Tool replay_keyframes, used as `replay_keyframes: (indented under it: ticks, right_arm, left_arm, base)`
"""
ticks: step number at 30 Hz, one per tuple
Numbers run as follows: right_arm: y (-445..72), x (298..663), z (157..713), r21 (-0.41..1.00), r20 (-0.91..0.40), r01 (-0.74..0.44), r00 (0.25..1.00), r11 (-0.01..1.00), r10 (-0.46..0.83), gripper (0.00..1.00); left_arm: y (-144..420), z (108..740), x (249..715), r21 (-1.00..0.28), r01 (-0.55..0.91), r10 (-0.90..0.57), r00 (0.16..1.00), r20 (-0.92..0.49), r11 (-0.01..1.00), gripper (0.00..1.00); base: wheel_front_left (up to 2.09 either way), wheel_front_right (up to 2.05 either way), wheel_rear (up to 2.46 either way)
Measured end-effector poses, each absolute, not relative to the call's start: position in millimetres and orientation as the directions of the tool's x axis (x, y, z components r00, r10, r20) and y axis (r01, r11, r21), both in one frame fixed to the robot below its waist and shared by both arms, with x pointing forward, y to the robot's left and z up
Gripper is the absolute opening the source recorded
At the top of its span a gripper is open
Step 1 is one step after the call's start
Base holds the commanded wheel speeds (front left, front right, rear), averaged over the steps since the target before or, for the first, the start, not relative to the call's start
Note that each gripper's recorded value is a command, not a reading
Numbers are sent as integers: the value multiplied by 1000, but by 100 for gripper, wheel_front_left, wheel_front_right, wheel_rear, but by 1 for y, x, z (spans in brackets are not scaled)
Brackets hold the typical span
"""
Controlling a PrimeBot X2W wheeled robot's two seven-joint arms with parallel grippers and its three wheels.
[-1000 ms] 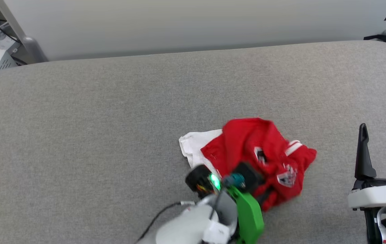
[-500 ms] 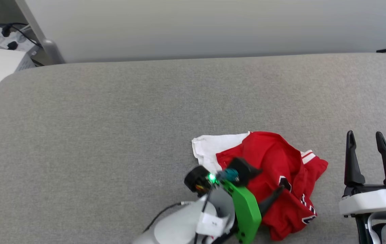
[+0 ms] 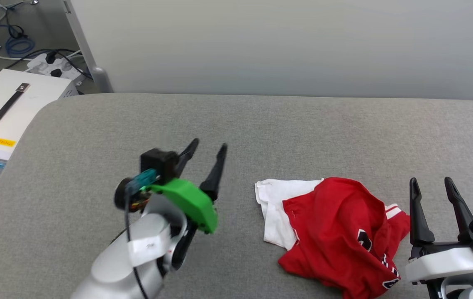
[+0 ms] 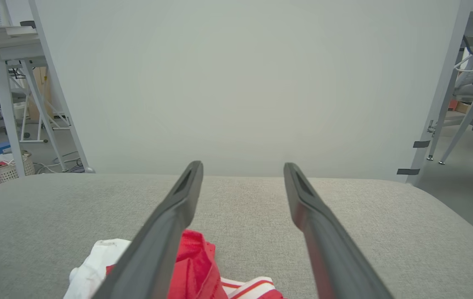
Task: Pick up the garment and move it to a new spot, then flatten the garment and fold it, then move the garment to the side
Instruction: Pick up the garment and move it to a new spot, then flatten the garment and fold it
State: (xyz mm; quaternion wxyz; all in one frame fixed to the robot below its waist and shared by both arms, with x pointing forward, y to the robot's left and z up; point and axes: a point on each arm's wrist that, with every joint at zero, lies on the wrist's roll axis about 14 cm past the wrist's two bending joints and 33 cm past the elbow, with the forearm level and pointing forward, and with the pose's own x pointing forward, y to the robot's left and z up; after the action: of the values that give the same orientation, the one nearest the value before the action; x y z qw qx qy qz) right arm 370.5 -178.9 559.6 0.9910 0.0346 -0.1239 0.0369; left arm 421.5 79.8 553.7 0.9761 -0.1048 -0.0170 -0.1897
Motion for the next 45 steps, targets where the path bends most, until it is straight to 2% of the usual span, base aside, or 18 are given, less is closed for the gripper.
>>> replay_keyframes:
  ticks: [5, 11, 22, 32, 38, 45]
  right_arm:
    - [-169, 368, 556, 57, 237, -113, 967, 992, 96, 100]
    - [-168, 366, 553, 58, 228, -120, 968, 991, 104, 100]
    - [-166, 365, 554, 59, 233, -126, 966, 990, 109, 100]
    - [-171, 365, 547, 59, 210, -113, 973, 992, 98, 100]
    - [-177, 368, 535, 55, 175, -94, 981, 994, 83, 100]
    - [-180, 377, 522, 50, 138, -82, 988, 995, 74, 100]
  left_arm:
    - [116, 555, 402, -236, 278, -257, 959, 119, 931, 100]
    - [126, 528, 371, -287, 210, -194, 977, 84, 935, 100]
    - [113, 520, 364, -266, 243, -227, 970, 90, 933, 100]
    - [101, 509, 380, -268, 266, -263, 964, 45, 926, 100]
    - [75, 499, 408, -268, 321, -354, 931, -87, 909, 100]
    - [39, 460, 431, -218, 413, -466, 802, -374, 884, 100]
  base:
    - [0, 0, 0]
    - [0, 0, 0]
    - [0, 0, 0]
    - [0, 0, 0]
    - [0, 0, 0]
    - [0, 0, 0]
